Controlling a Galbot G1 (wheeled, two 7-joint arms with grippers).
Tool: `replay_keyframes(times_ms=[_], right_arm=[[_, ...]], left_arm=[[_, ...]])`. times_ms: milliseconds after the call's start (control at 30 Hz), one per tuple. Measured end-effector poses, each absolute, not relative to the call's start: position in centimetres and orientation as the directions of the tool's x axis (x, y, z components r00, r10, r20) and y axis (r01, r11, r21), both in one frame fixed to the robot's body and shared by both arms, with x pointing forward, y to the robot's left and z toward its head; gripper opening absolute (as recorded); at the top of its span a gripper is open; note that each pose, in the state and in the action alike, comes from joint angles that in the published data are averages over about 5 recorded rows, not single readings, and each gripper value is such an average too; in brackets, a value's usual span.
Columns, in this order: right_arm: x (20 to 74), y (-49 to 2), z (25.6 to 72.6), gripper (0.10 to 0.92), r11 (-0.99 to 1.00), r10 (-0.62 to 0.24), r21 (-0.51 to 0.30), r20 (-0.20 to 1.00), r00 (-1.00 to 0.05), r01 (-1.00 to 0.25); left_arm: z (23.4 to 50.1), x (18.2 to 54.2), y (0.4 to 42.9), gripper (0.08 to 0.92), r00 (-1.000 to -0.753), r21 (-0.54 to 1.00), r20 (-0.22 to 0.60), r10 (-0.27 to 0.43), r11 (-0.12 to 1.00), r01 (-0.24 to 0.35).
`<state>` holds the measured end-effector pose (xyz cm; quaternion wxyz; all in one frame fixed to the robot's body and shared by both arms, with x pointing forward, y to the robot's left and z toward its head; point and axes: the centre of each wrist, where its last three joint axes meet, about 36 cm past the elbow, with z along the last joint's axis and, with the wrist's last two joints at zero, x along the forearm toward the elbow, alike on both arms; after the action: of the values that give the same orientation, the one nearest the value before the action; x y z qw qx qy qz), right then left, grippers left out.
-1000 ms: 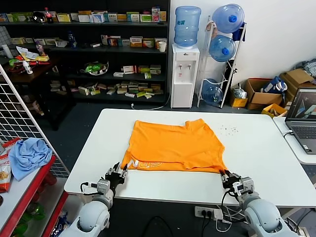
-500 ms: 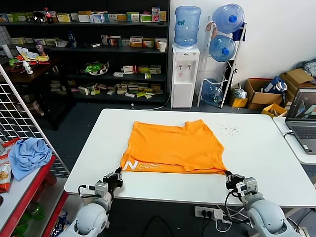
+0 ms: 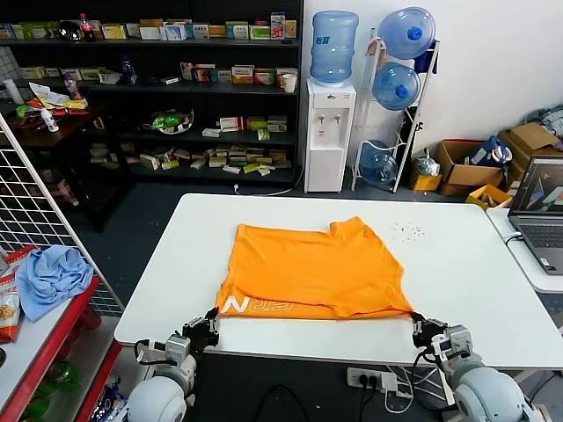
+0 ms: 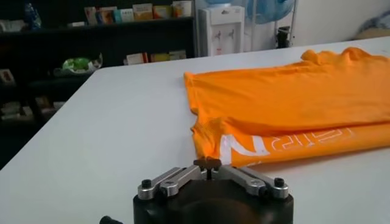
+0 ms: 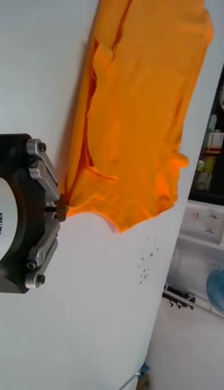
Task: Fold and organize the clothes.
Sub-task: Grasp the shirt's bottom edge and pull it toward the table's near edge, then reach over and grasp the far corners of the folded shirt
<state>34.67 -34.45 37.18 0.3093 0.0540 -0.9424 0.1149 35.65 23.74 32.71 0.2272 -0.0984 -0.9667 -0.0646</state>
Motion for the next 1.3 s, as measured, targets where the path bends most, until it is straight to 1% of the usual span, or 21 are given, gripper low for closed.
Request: replay_keyframes(times_ms=[300, 400, 533, 800, 900, 1067, 1167, 1300], right_arm=[[32.0, -33.9, 37.9, 0.125, 0.967, -0.031, -0.179, 0.630, -0.776, -0.184], [31.5, -33.7, 38.5, 0.163, 0.965, -0.033, -0.181, 0.634, -0.772, -0.189], [31.3, -33.5, 39.4, 0.276, 0.964, -0.035, -0.183, 0.631, -0.775, -0.192], [31.9, -33.6, 41.3, 0.501, 0.966, -0.052, -0.173, 0.597, -0.800, -0.192], [32.8, -33.8, 41.8, 0.588, 0.969, -0.064, -0.163, 0.566, -0.822, -0.187], [35.3, -34.6, 42.1, 0.735, 0.975, -0.088, -0.132, 0.513, -0.854, -0.179], [37.4, -35.2, 42.1, 0.799, 0.979, -0.101, -0.108, 0.487, -0.868, -0.174], [40.4, -35.7, 42.0, 0.821, 0.983, -0.116, -0.076, 0.463, -0.879, -0.170]], left_arm=[[33.6, 32.9, 23.8, 0.094, -0.856, 0.080, 0.482, 0.185, 0.964, 0.254], [33.9, 32.3, 23.9, 0.125, -0.850, 0.081, 0.491, 0.193, 0.961, 0.265], [34.7, 31.9, 24.1, 0.229, -0.848, 0.084, 0.491, 0.200, 0.958, 0.275], [36.0, 32.1, 24.2, 0.462, -0.848, 0.086, 0.483, 0.217, 0.952, 0.293], [36.3, 32.7, 24.2, 0.549, -0.855, 0.091, 0.468, 0.224, 0.950, 0.298], [36.5, 34.6, 24.0, 0.696, -0.874, 0.091, 0.428, 0.229, 0.951, 0.294], [36.6, 36.5, 23.8, 0.774, -0.887, 0.091, 0.402, 0.228, 0.954, 0.286], [36.7, 39.5, 23.6, 0.819, -0.900, 0.091, 0.378, 0.220, 0.958, 0.272]])
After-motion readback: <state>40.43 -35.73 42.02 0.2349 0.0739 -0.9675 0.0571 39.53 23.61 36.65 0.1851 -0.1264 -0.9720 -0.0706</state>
